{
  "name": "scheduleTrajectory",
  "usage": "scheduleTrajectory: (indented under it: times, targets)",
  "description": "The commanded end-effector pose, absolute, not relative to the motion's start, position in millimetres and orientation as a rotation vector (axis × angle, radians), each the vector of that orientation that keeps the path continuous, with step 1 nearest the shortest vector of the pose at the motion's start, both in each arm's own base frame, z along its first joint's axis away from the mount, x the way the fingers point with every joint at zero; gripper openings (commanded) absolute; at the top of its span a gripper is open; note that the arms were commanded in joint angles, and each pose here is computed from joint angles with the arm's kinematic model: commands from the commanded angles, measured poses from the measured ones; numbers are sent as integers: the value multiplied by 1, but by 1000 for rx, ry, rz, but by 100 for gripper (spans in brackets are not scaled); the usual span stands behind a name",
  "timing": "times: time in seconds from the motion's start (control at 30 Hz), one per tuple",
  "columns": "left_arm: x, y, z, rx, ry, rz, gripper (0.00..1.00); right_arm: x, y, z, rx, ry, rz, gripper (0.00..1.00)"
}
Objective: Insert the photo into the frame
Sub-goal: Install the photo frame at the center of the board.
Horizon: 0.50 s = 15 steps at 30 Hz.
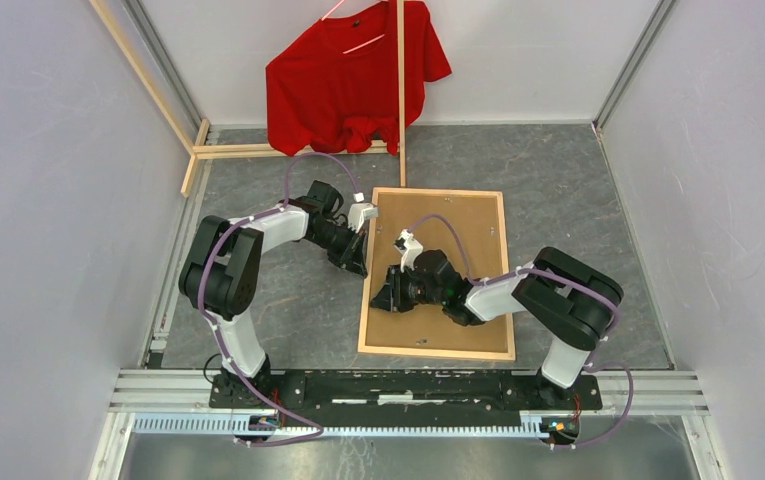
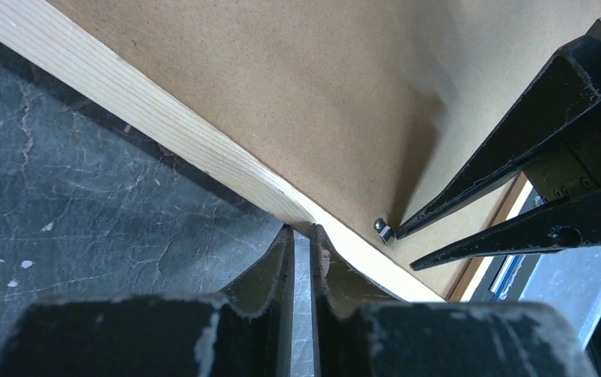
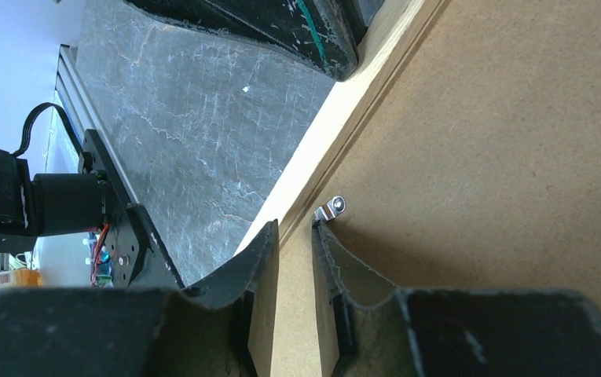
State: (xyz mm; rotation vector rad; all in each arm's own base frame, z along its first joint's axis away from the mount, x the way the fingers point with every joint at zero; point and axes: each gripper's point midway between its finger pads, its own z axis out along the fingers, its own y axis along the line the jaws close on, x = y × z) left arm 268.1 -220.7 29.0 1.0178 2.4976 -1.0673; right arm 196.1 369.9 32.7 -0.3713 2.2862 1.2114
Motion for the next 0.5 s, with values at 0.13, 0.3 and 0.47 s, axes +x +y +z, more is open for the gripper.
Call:
scheduleTrajectory:
  times: [0.13,0.3,0.47]
  targets:
    - [268,-219,23,1050,2506,-1007,9,209,380,40,-371,2244,1215,26]
    - [268,-219,23,1054,2504,-1008,8,213,381,39,-363,2242,1212,24]
    - [267,-219,24,1059,2504,-1013,8,218,381,39,-347,2232,1212,24]
